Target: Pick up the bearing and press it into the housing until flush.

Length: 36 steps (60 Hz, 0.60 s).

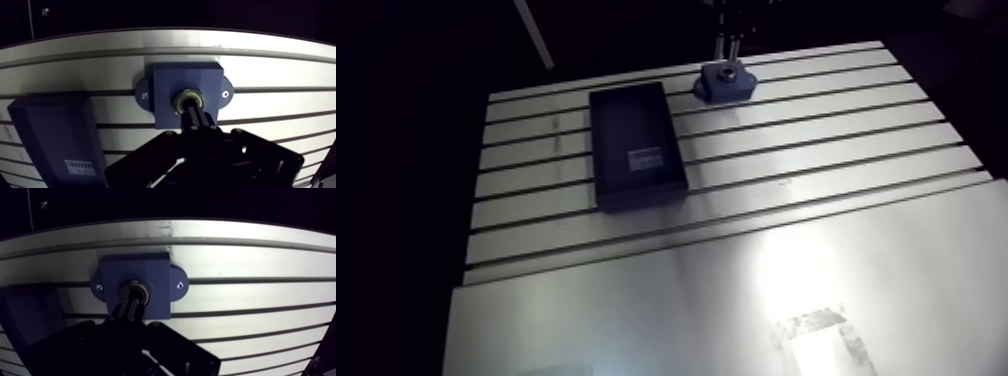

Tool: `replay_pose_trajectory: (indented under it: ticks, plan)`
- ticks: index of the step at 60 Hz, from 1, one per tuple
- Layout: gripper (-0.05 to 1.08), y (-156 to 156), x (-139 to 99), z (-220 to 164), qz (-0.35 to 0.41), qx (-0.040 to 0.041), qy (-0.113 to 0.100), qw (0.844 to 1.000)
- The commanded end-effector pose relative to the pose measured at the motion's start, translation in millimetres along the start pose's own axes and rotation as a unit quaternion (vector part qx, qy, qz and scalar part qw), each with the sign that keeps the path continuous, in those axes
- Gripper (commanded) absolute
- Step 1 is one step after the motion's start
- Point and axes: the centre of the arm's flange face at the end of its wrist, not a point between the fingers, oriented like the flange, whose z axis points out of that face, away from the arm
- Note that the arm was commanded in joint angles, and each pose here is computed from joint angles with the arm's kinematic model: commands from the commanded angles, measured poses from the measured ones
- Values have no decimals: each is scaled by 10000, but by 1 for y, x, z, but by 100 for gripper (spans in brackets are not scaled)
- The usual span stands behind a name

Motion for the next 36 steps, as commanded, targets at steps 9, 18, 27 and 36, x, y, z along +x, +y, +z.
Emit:
replay_pose_trajectory:
  ticks: [9, 18, 27, 36]
  plan:
    - [108, -1, 0, 14, -15, 1, -9, 10000]
    - [107, -1, 0, 14, -15, 7, -2, 10000]
    - [108, 0, 0, 15, -7, -3, -10, 10000]
    - [107, 0, 1, 16, -14, -3, -18, 10000]
